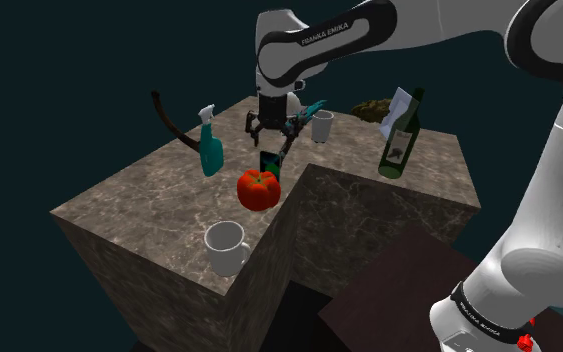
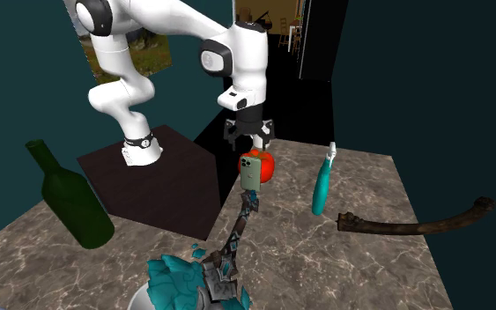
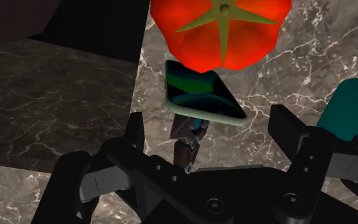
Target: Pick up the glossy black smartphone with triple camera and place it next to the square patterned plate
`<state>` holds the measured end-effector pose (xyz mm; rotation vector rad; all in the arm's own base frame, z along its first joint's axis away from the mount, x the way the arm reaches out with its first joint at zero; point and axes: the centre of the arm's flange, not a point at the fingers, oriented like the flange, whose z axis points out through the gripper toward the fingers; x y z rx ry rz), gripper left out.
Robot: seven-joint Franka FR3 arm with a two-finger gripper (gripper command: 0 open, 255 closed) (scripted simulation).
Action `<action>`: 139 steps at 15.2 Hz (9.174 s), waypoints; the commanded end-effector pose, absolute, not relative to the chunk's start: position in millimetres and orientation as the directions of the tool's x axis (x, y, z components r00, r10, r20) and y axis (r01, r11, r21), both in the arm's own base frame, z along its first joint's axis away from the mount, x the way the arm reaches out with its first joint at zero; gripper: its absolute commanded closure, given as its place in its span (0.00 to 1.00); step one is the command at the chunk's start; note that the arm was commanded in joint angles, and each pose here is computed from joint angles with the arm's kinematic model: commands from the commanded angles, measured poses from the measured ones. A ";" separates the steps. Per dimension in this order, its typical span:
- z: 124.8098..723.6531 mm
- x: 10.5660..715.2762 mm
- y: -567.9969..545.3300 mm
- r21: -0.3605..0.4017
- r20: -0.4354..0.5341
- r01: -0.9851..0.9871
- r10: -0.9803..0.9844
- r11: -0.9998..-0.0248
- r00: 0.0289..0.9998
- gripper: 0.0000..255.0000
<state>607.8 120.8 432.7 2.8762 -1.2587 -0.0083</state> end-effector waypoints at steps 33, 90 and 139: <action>431.6 616.1 119.7 0.005 -0.001 -0.744 -0.744 -0.668 0.668 1.00; 680.1 578.1 7.1 0.005 -0.001 -0.744 -0.744 -0.668 0.668 1.00; 611.9 423.3 -452.0 0.005 -0.001 -0.744 -0.744 -0.668 0.668 1.00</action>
